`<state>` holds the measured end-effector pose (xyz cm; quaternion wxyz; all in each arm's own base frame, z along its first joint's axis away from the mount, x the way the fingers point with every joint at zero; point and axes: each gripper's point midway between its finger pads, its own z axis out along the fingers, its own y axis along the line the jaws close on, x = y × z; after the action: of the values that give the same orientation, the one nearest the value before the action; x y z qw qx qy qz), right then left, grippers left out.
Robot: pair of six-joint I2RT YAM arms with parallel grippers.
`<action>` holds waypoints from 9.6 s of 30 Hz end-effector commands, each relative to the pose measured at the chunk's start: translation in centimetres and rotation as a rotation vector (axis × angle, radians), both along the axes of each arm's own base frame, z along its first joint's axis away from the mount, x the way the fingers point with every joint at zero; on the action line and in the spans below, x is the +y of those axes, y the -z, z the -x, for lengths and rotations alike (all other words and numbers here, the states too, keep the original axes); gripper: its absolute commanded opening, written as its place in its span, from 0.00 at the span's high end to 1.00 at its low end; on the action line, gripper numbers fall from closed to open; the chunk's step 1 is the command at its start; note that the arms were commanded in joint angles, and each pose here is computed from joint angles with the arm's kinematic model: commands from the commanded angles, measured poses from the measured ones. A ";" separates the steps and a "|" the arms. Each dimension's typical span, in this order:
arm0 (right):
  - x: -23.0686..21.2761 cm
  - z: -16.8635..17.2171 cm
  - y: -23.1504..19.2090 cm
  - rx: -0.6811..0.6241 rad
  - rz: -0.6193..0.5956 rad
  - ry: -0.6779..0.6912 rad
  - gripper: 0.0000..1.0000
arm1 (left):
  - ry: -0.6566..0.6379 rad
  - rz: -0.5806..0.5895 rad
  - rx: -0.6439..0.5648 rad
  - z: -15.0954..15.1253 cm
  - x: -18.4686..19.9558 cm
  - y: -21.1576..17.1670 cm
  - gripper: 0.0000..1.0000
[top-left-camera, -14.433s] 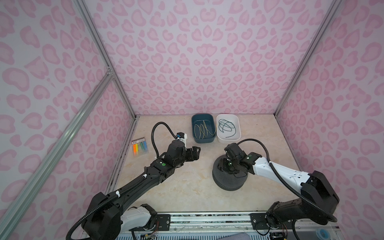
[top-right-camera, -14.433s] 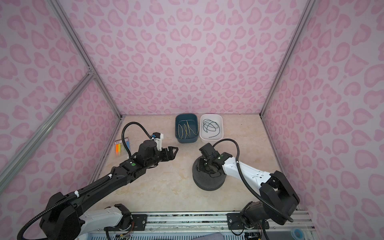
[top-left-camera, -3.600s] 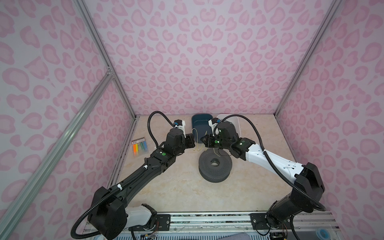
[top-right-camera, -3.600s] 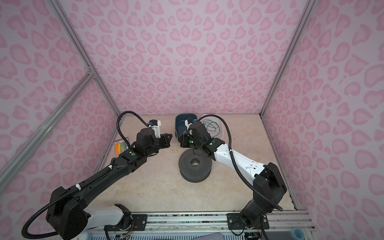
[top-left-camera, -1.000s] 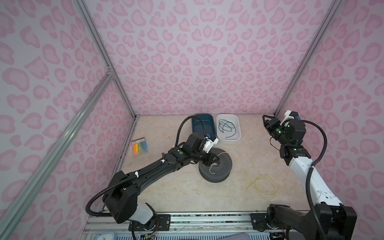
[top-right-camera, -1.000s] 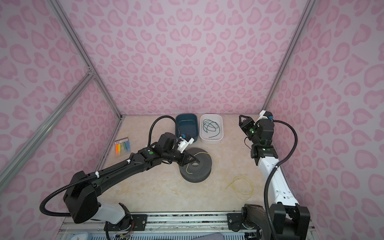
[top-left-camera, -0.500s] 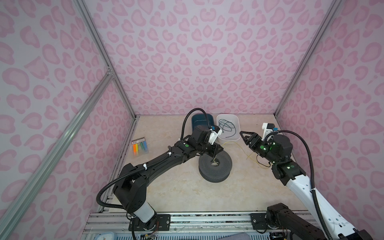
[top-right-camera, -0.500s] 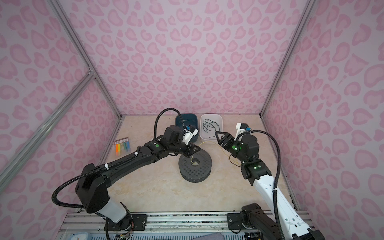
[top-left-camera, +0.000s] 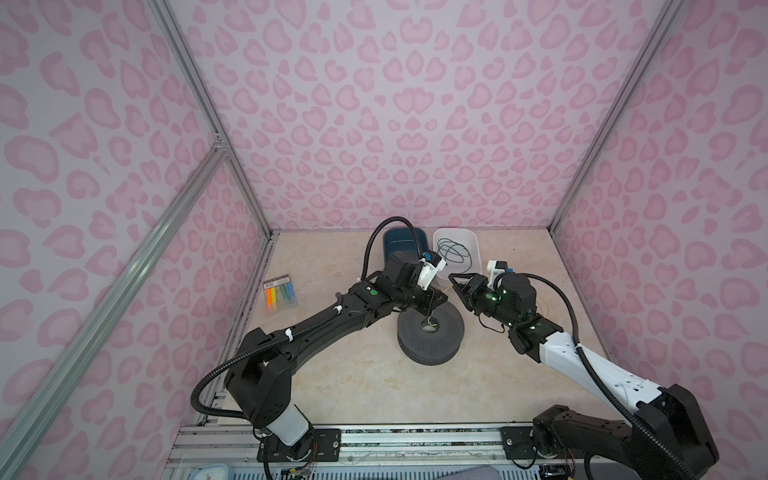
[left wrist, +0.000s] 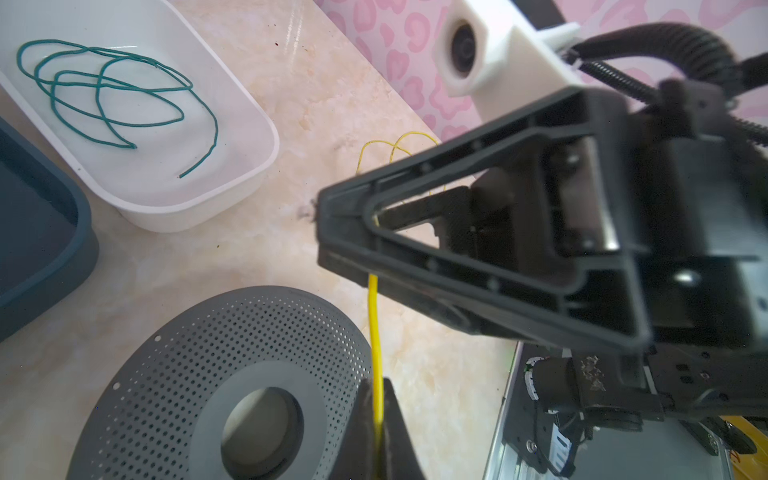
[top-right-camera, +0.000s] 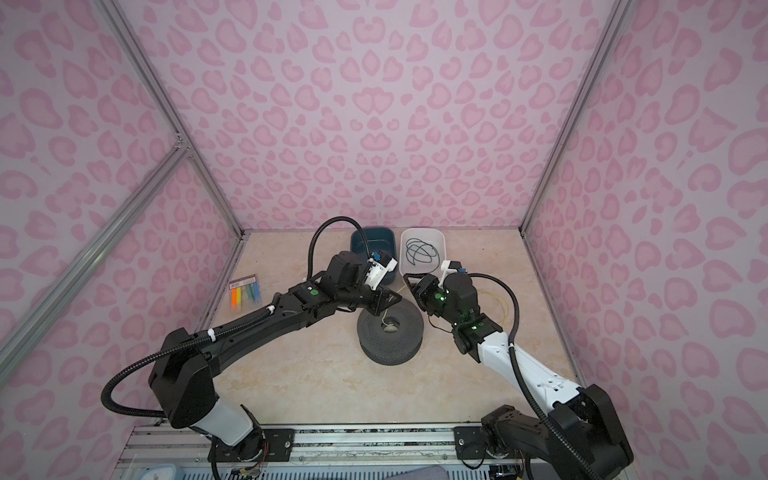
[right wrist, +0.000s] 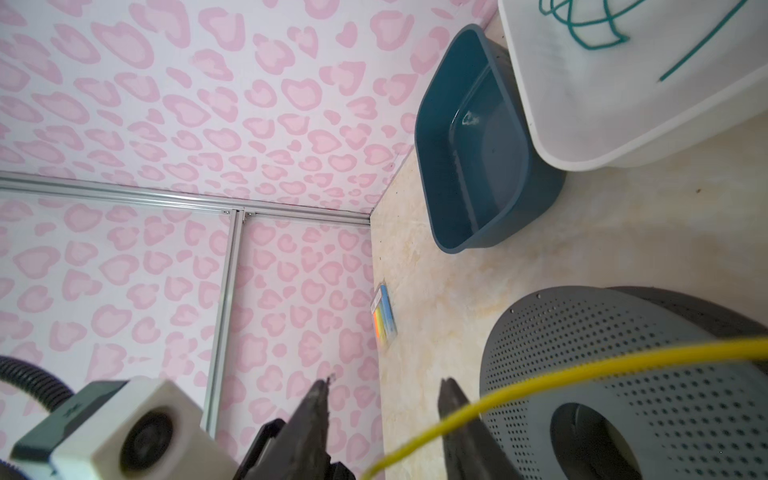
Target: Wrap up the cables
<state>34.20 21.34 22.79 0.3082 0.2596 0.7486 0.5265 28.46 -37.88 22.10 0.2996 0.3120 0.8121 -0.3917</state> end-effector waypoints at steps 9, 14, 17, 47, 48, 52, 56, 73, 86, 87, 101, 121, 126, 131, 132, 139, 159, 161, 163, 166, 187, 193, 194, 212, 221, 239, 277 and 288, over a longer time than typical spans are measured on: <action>-0.3 -0.1 -2.9 -0.093 -0.048 0.015 1.00 | 0.050 0.008 -0.086 2.8 1.0 -1.3 0.43; -1.2 0.8 -3.9 -0.116 -0.021 0.044 1.00 | -0.060 0.059 -0.163 3.5 4.0 -1.7 0.27; -1.3 0.9 -4.5 -0.123 -0.023 0.048 1.00 | -0.163 0.097 -0.188 3.4 6.0 -0.5 0.28; 3.0 4.4 -8.2 -0.497 0.311 -0.212 1.00 | -0.286 0.234 0.470 -1.0 5.6 2.1 0.60; 3.1 4.5 -8.2 -0.497 0.316 -0.215 1.00 | -0.295 0.225 0.468 -1.1 5.7 2.3 0.69; 3.2 4.6 -8.0 -0.498 0.343 -0.218 1.00 | -0.321 0.222 0.444 -1.4 6.1 2.1 0.97; 2.9 4.6 -7.8 -0.492 0.361 -0.204 1.00 | -0.331 0.235 0.433 -1.6 6.2 1.7 0.97; -2.3 2.6 -4.2 -0.355 0.329 0.142 1.00 | -0.799 0.564 0.195 -3.3 16.1 -4.8 0.97; -2.6 2.2 -5.7 -0.380 0.263 0.197 1.00 | -0.933 0.534 0.079 -2.8 19.8 -5.3 0.71; -2.5 2.1 -5.8 -0.382 0.265 0.188 1.00 | -0.936 0.474 0.052 -2.7 20.1 -5.1 0.56; -0.1 2.6 -5.4 -0.346 0.338 0.026 1.00 | -0.349 -0.157 -0.340 0.5 9.6 -6.1 0.44; 2.0 3.8 -4.6 -0.241 0.243 -0.098 1.00 | -0.146 -0.279 -0.700 -0.1 0.5 -3.2 0.59; 2.0 4.1 -4.0 -0.222 0.260 -0.117 1.00 | -0.131 -0.300 -0.715 0.2 0.8 -2.8 0.95; 1.8 3.9 -4.1 -0.223 0.262 -0.129 0.92 | -0.112 -0.296 -0.686 0.9 1.1 -2.0 0.97; 1.7 3.9 -4.2 -0.224 0.263 -0.132 0.82 | -0.117 -0.292 -0.673 1.0 1.3 -1.9 0.96; -3.2 3.7 -5.9 -0.240 0.302 -0.059 0.47 | -0.245 -0.224 -0.543 0.6 3.2 -2.4 0.96; -16.0 -0.1 4.0 -0.015 0.421 0.169 0.46 | -0.155 -0.019 -0.423 5.2 5.1 -6.4 0.96; -15.9 -0.3 5.0 0.004 0.412 0.155 0.44 | -0.148 -0.007 -0.417 5.6 5.3 -6.6 0.96; -15.5 -0.8 5.7 0.002 0.388 0.135 0.43 | -0.142 0.003 -0.411 6.0 5.5 -6.8 0.96; -14.5 -1.6 5.7 -0.022 0.345 0.092 0.43 | -0.134 0.014 -0.409 6.3 5.7 -7.1 0.96; -14.4 -3.9 4.2 -0.044 0.285 0.108 1.00 | -0.172 -0.060 -0.390 5.5 7.4 -5.1 0.96; -16.8 -2.6 2.3 -0.055 0.369 0.204 1.00 | -0.311 -0.306 -0.310 2.5 10.9 -0.3 0.97; -17.5 -2.6 1.9 -0.058 0.361 0.230 1.00 | -0.327 -0.357 -0.303 2.2 11.5 0.4 0.96; -21.2 -4.2 -6.8 -0.221 0.188 0.331 1.00 | -0.337 -0.720 -0.247 1.9 15.4 6.7 0.66; -17.9 -2.6 -3.4 -0.122 0.384 0.261 1.00 | -0.339 -0.486 -0.461 0.9 13.5 -8.6 0.38; -10.3 0.0 -4.8 -0.150 0.285 0.108 1.00 | 0.103 -0.144 -0.784 1.7 -8.2 -8.5 0.50; -7.8 4.2 -9.9 -0.297 0.320 0.005 0.54 | -0.089 -0.218 -0.892 -2.6 -6.9 -4.6 0.96; -10.4 4.8 -11.5 -0.324 0.352 0.104 0.52 | -0.190 -0.113 -0.785 -3.4 -4.4 -6.6 0.96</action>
<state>29.15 11.03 35.58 0.4992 0.1431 0.7494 0.4109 32.12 -42.48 27.10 0.5936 0.4035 0.6822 -0.1391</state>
